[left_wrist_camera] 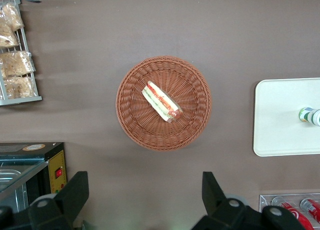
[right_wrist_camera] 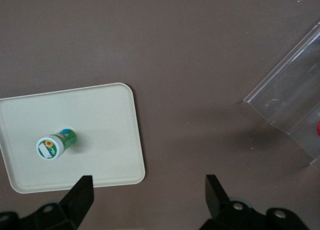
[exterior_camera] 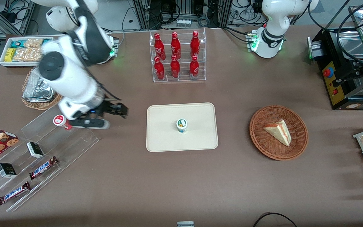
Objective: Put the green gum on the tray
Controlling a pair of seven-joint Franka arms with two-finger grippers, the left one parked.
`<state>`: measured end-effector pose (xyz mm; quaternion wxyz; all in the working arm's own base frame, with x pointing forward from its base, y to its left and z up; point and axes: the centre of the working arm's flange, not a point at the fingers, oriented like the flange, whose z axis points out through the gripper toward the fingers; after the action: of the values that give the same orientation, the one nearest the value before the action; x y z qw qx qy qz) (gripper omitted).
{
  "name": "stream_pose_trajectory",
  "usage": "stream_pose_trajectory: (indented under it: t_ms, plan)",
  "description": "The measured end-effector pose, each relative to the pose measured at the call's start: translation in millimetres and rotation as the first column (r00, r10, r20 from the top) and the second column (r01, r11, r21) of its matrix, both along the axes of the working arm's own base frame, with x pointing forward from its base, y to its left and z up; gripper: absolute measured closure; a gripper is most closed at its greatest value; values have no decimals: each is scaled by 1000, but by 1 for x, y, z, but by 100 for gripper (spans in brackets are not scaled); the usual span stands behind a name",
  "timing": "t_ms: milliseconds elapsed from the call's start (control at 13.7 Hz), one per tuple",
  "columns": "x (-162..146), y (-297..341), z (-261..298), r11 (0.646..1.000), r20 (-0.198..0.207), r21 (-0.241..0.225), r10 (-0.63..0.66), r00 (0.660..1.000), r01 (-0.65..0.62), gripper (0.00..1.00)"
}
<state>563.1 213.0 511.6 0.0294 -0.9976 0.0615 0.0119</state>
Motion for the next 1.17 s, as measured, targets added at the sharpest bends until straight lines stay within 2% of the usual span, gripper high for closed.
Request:
stream_pose_trajectory:
  t_ms: [366,585,878,1171]
  plan:
    - [3,-127,45,1000,-12,14,-2,1000,2,0]
    - [-7,-188,56,998,-63,28,58,996,-57,0]
    - [-14,-224,74,997,-44,39,62,997,-60,0]
    - [-21,-232,103,997,-20,5,79,997,-79,0]
